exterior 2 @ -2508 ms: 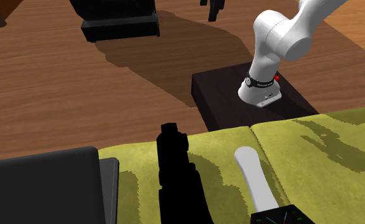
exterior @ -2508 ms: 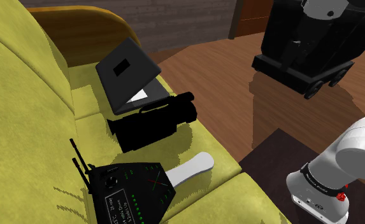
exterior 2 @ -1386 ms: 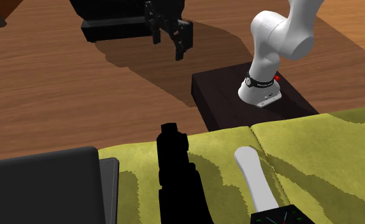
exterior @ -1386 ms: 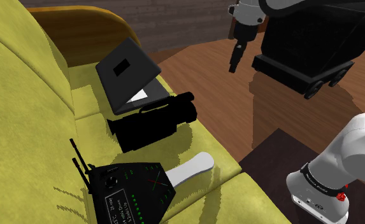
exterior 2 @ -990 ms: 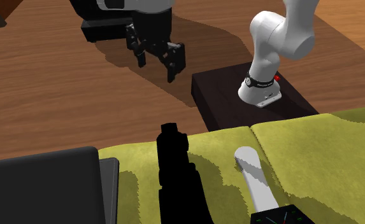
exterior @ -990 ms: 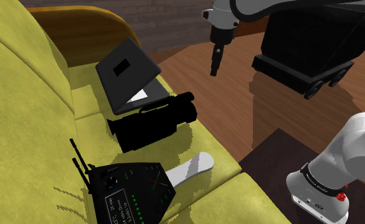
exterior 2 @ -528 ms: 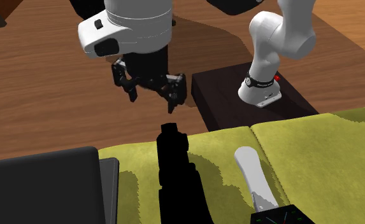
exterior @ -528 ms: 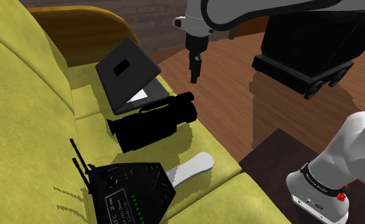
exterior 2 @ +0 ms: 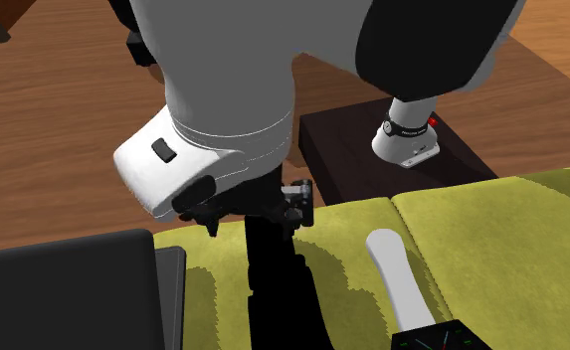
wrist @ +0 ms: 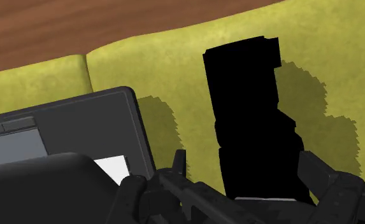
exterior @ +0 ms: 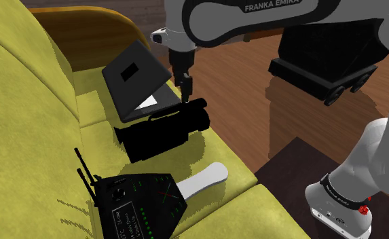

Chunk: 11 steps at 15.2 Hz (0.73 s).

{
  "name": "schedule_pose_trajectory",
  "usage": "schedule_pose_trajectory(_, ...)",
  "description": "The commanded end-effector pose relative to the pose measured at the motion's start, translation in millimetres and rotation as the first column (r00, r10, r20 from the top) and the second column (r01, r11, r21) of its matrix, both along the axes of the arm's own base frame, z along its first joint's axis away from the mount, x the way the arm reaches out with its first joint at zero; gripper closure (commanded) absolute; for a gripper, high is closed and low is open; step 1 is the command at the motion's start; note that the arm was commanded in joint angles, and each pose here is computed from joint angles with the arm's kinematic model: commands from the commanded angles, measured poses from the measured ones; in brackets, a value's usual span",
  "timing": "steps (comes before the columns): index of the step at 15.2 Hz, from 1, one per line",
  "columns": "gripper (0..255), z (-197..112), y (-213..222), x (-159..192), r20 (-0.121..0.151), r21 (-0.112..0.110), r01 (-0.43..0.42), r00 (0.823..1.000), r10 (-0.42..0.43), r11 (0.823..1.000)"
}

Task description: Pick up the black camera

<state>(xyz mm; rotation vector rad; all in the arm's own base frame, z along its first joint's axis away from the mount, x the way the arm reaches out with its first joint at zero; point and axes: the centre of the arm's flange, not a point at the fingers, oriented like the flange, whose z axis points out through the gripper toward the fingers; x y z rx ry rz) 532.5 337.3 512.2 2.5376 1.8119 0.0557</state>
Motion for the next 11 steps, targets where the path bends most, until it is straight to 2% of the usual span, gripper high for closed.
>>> schedule_pose_trajectory(1, 0, -5.3, 25.6, -2.4, -0.002, 0.002, -0.076, 0.997, 0.076, 0.997)
schedule_pose_trajectory(5, 0, -14.6, 74.8, -13.3, -0.006, 0.006, -0.222, 0.975, 0.222, 0.975)
schedule_pose_trajectory(11, 0, -41.3, 76.5, -13.8, -0.007, 0.007, -0.227, 0.974, 0.227, 0.974)
